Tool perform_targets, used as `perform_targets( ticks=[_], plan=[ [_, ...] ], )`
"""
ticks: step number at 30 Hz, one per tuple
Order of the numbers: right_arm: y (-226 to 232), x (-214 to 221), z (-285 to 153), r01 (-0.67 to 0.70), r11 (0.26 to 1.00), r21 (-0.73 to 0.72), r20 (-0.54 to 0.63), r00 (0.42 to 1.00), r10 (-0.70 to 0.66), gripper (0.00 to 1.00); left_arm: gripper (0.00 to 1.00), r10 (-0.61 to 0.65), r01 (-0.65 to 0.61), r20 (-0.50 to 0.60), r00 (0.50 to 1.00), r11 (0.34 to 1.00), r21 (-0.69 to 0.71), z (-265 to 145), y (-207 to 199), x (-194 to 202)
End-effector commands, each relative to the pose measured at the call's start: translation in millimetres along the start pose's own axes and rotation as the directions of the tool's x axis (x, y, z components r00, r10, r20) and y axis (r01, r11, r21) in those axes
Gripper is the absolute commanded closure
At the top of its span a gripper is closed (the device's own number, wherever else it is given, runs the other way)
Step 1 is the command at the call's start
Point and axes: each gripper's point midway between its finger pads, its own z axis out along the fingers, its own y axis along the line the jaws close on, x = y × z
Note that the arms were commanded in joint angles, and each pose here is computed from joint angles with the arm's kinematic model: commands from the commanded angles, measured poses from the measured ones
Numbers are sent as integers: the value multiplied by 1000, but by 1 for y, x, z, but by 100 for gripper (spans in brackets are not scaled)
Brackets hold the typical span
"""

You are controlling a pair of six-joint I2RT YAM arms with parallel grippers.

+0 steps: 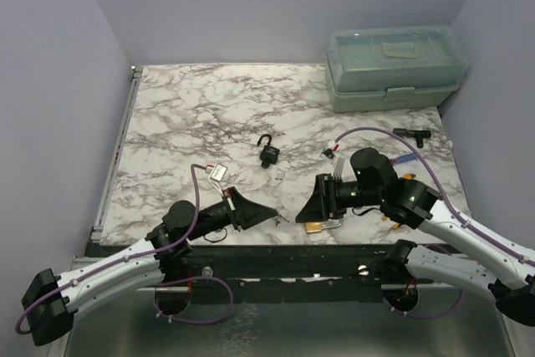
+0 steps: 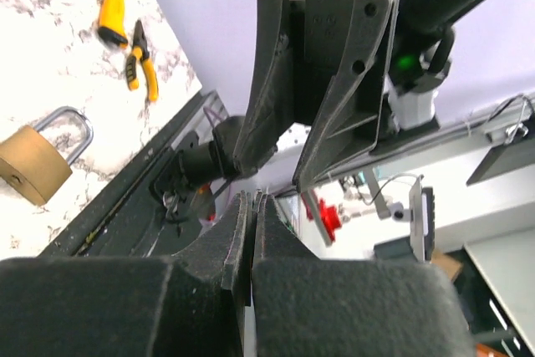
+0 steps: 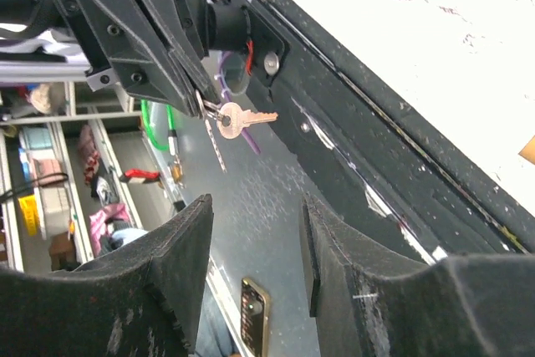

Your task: Unlock with the key

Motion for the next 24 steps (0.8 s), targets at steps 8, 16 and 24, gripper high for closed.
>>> perform_targets(
  ticks=[8,16,24],
  plan=[
    [28,-42,25,1,989,-149,136,991,19,52,100,-134,139,295,946,990,4,-18,16,-40],
    [24,-54,46,-15,992,-128,128,991,31,57,100,-151,157,316,937,988,7,-21,19,-42],
    [28,-53,56,-16,988,-155,94,995,31,72,100,-143,156,327,934,988,-12,-21,25,-43]
  ],
)
